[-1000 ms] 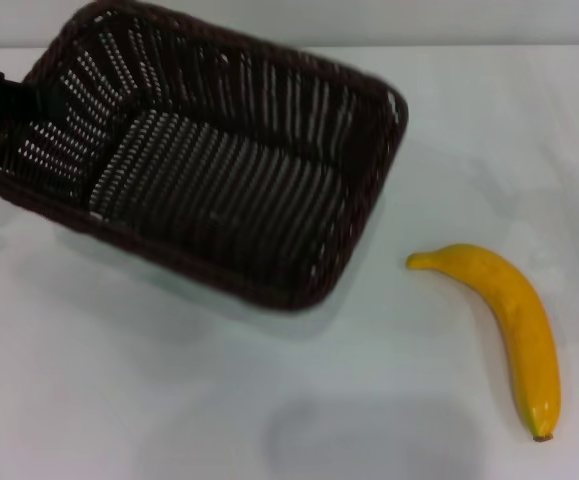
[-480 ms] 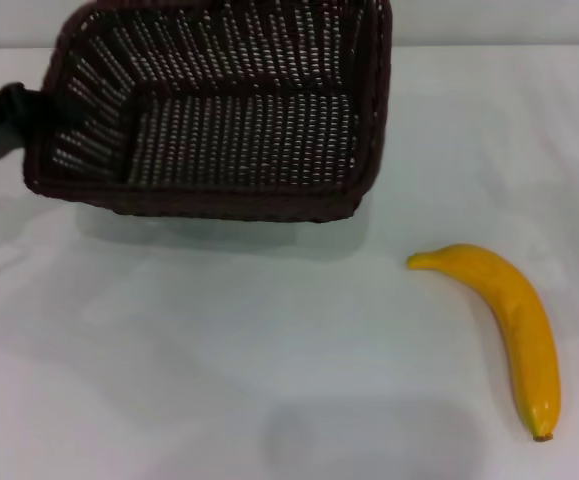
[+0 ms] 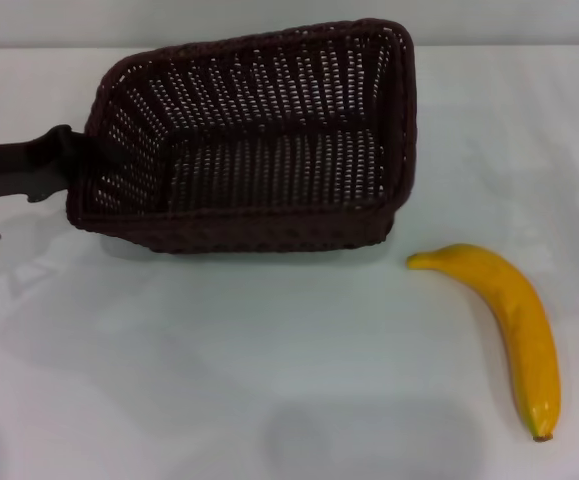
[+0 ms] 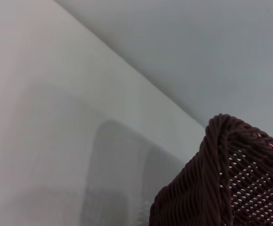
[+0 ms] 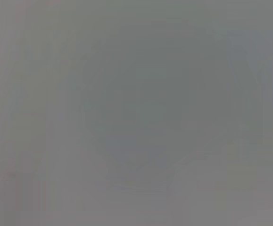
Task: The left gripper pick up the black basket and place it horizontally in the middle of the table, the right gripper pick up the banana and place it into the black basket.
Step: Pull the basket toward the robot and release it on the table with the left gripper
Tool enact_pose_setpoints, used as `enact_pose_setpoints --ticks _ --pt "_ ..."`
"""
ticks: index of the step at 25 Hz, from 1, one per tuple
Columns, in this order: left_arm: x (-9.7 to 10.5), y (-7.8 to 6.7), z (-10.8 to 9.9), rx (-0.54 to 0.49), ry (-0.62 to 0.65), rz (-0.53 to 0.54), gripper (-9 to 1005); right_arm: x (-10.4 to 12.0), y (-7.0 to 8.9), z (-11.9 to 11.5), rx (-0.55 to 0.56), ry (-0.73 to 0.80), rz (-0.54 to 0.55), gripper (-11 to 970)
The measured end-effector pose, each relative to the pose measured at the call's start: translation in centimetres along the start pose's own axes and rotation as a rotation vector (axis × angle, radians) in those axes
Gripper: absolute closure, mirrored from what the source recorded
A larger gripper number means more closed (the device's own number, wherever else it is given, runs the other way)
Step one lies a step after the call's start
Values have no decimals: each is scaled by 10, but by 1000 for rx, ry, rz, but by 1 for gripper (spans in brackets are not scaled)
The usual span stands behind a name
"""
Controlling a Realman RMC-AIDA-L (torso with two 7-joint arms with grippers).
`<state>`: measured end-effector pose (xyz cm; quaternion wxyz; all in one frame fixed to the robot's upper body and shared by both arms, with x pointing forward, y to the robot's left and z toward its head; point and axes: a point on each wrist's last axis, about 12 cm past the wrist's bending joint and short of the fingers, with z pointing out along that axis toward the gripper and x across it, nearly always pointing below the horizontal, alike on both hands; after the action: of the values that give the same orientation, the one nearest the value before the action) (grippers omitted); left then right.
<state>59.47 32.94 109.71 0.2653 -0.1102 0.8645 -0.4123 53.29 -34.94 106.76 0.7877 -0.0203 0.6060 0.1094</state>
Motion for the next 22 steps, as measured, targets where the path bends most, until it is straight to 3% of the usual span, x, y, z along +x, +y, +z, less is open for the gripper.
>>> enact_pose_setpoints --ticks 7,15,22 --pt "8 -1 5 19 19 -16 740 -1 -2 1 13 -5 0 84" --pt "19 -5 9 73 31 -39 560 -1 -4 -2 25 -4 -1 84" --pt "37 13 -19 163 -45 -80 382 -1 -4 -3 26 -4 -1 83"
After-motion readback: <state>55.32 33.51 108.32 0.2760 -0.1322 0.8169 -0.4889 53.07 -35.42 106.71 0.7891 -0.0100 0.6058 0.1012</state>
